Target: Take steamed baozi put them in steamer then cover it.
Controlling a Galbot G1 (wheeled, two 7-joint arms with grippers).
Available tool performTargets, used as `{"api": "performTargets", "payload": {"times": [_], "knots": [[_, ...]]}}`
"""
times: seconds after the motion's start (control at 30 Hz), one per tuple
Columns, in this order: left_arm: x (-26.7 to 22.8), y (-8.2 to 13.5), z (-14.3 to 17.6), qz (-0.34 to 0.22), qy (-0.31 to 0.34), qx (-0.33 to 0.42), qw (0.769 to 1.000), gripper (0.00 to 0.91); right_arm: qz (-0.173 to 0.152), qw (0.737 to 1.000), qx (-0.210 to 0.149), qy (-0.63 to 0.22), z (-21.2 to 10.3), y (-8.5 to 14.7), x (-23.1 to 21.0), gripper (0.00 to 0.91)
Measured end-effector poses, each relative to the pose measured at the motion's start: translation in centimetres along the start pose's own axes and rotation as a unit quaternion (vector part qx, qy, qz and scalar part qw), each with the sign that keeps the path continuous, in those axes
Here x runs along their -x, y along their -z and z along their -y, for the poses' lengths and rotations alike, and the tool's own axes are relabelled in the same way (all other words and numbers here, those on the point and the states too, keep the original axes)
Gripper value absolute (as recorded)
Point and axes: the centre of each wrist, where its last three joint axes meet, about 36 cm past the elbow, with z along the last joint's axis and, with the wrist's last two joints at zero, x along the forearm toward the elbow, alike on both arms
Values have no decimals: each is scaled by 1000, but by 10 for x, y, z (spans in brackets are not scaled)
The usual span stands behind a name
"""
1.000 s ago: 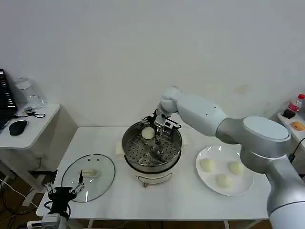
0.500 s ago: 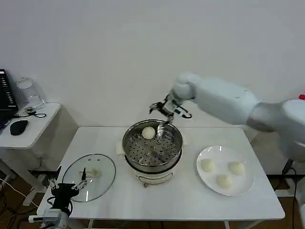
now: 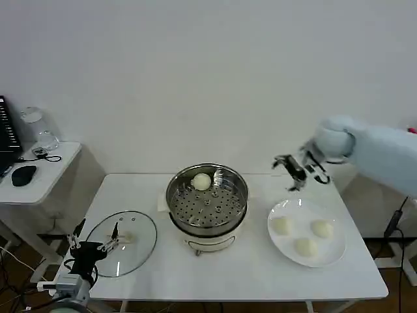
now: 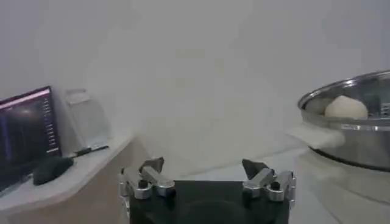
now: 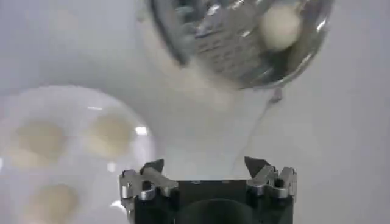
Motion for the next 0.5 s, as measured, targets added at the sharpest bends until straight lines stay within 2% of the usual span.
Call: {"api": "performTargets", "payload": {"times": [0.3, 0.5], "knots": [[-1, 0, 0, -2, 3, -2, 1000, 907, 5, 997, 71, 18, -47, -11, 34, 907], [-4, 2, -3, 0, 8, 0, 1000, 907, 4, 995, 101, 26, -65, -16, 58, 907]]}}
